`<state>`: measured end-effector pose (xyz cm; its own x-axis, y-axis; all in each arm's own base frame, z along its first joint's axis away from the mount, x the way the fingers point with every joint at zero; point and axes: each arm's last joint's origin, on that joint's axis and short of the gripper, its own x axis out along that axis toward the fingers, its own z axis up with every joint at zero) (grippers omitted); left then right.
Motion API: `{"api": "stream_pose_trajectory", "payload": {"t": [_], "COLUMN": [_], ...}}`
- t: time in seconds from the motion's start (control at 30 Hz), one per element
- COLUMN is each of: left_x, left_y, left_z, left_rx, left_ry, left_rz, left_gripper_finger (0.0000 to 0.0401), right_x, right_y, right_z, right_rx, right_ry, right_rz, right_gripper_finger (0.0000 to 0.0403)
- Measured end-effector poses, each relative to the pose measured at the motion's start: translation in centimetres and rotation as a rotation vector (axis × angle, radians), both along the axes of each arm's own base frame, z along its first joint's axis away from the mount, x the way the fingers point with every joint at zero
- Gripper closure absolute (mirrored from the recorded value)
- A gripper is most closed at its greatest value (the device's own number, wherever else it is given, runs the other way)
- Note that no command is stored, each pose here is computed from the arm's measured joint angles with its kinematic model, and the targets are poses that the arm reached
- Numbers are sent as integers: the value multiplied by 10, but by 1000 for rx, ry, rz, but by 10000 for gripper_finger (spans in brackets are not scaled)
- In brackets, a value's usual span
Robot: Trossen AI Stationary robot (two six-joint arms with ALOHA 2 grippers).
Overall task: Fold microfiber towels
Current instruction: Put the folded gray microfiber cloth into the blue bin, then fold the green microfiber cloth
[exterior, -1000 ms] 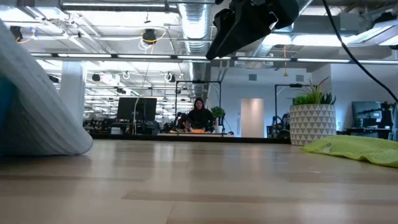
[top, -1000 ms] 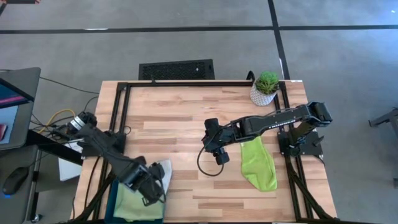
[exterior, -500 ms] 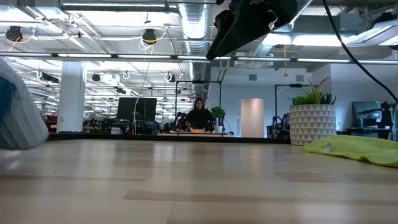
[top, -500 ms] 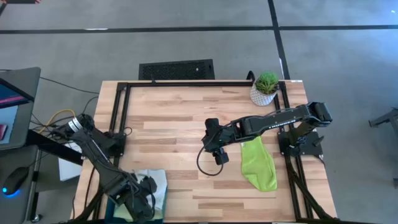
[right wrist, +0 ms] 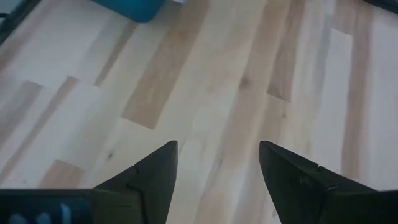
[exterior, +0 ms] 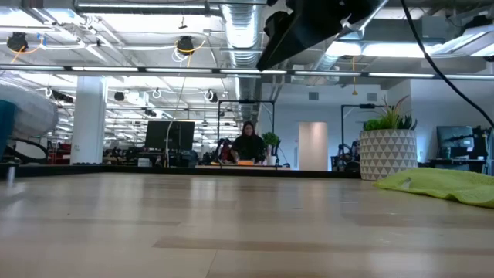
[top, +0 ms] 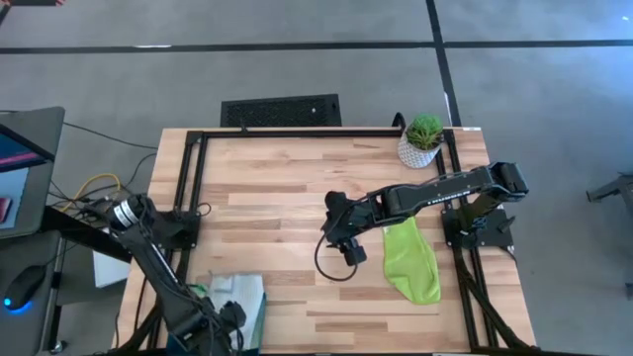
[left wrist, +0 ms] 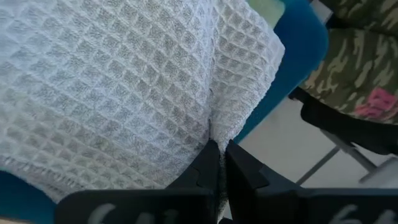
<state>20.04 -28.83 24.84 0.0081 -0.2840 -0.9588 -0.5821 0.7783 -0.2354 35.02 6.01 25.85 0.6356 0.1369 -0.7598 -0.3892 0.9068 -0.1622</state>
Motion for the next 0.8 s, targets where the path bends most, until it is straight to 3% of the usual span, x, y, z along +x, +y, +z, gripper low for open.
{"api": "stream_pose_trajectory", "payload": {"t": [0.23,0.37,0.8], "left_x": [-1,0,0], "left_y": [-13,-12,-12], "left_z": [-13,-15,-15], "left_rx": [-26,0,12], "left_ry": [37,41,57], "left_rz": [-19,49,176], "left_gripper_finger": [401,396,310], "right_x": [0,0,1], "right_y": [2,2,3], "right_z": [0,1,2], "right_rx": [59,61,78], "right_ry": [6,-2,-9], "right_rz": [51,52,33], "right_gripper_finger": [154,154,154]}}
